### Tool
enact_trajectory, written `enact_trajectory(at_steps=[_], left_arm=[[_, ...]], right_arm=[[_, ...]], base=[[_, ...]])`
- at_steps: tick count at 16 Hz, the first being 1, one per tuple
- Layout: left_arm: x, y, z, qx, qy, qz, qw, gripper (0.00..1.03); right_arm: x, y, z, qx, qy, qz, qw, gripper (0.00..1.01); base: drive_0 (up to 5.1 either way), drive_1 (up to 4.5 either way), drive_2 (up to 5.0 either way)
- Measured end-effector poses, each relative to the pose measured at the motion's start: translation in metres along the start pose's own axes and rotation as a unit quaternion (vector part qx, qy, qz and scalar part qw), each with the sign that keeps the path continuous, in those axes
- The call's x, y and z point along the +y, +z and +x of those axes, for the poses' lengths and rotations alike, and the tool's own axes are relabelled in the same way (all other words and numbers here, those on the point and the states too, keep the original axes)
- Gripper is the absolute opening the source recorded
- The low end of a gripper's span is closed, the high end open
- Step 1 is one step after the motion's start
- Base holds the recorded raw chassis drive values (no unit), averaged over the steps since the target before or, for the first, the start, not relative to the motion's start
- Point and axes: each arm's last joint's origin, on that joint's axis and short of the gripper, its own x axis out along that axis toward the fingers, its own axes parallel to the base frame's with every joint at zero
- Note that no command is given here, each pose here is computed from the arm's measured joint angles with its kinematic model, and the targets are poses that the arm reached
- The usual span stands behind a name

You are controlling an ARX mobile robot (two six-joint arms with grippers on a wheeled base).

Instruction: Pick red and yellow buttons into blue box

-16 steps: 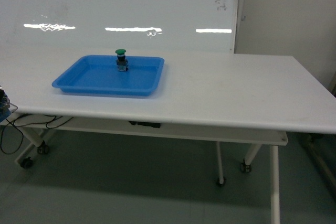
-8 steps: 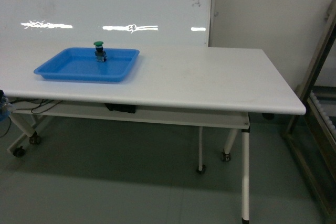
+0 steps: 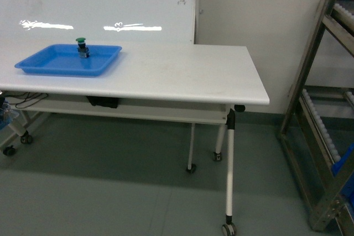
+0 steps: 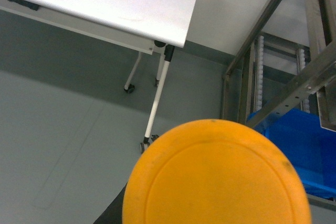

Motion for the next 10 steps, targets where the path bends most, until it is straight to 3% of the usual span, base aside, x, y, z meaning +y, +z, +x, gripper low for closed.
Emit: enact_trajectory(at_steps=[5,10], left_arm=[[-0.0001,-0.0002,0.0002,0.001,-0.001,0.000,1.0000,0.29],[0.0000,-0.0001,0.0001,0.001,0.000,0.000,1.0000,0.29]], right_arm=[[0.0000,0.0000,-0.0001,0.000,0.000,0.000,1.0000,0.27],[0.0000,-0.0001,0.0000,0.000,0.000,0.000,1.0000,0.27]], base=[[4.9,-3.69,-0.6],[4.2,-1.94,-1.9]])
